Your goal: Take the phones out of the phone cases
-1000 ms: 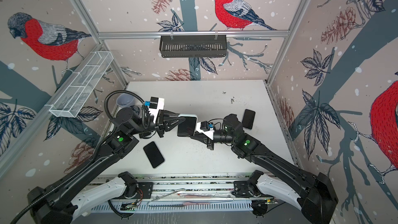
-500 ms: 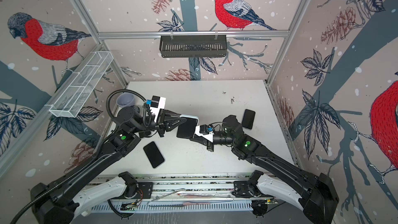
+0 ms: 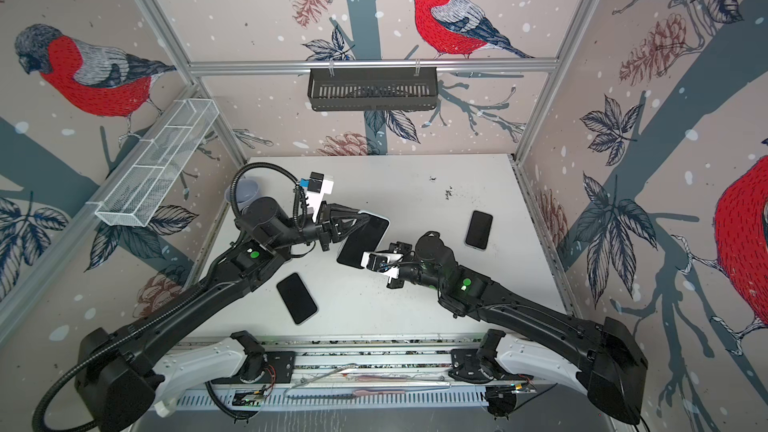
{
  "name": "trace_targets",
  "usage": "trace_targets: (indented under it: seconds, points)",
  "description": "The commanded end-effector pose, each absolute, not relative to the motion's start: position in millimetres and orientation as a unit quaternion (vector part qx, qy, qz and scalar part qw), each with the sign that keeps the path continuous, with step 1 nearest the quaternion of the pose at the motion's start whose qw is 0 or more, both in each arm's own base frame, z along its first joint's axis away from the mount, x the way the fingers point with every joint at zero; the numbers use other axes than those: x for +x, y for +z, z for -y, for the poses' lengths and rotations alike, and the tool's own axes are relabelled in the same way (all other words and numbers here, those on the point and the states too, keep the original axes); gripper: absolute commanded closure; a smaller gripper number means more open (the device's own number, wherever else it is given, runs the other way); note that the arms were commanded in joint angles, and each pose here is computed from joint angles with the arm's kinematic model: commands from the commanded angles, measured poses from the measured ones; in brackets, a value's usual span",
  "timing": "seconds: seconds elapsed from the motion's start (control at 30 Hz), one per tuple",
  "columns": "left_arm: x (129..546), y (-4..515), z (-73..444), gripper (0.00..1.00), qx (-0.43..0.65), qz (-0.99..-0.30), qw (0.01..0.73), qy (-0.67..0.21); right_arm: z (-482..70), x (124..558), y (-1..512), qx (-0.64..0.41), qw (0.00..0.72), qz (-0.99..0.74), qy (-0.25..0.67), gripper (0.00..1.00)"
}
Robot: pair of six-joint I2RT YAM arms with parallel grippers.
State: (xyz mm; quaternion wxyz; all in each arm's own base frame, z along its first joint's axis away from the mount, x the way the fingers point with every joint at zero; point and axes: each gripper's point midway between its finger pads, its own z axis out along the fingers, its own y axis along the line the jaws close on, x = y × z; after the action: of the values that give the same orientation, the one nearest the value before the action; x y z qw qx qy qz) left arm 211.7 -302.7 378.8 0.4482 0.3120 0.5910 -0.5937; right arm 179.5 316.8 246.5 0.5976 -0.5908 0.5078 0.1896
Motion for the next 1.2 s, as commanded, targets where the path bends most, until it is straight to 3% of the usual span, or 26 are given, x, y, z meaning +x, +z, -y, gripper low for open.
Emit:
trace_targets:
  seconds: [0.0, 0.13, 0.2, 0.3, 0.4, 0.57, 0.77, 0.9, 1.17]
  points:
    - [221.6, 393.5, 298.7, 1.0, 0.273, -0.592, 0.463, -0.6, -306.9, 195.3, 295.0, -0.514, 0.692, -0.48, 0.162, 0.78]
    - [233.3, 400.2, 287.9, 1.0, 0.222, -0.608, 0.481, -0.592, -287.4, 190.3, 305.9, -0.448, 0.72, -0.488, 0.208, 0.4]
    - [239.1, 406.3, 279.4, 1.0, 0.185, -0.608, 0.487, -0.599, -279.0, 186.9, 307.7, -0.419, 0.726, -0.492, 0.235, 0.27]
    - [250.7, 410.7, 265.1, 1.0, 0.109, -0.608, 0.484, -0.619, -267.6, 189.3, 305.3, -0.375, 0.726, -0.515, 0.258, 0.13]
    - [252.8, 418.4, 253.2, 1.0, 0.06, -0.59, 0.487, -0.641, -257.1, 196.1, 304.6, -0.318, 0.71, -0.557, 0.292, 0.05]
    - [254.0, 419.9, 233.9, 1.0, -0.011, -0.56, 0.487, -0.67, -238.5, 203.7, 306.6, -0.197, 0.65, -0.63, 0.376, 0.0]
    - [252.4, 414.1, 215.4, 1.0, -0.073, -0.512, 0.477, -0.711, -241.5, 192.7, 298.6, -0.12, 0.524, -0.673, 0.508, 0.0]
    - [253.8, 406.0, 208.1, 1.0, -0.108, -0.486, 0.461, -0.735, -253.0, 174.8, 301.1, -0.111, 0.47, -0.637, 0.601, 0.03]
    - [251.5, 403.7, 210.7, 1.0, -0.113, -0.483, 0.462, -0.735, -270.2, 159.7, 299.0, -0.118, 0.413, -0.614, 0.662, 0.09]
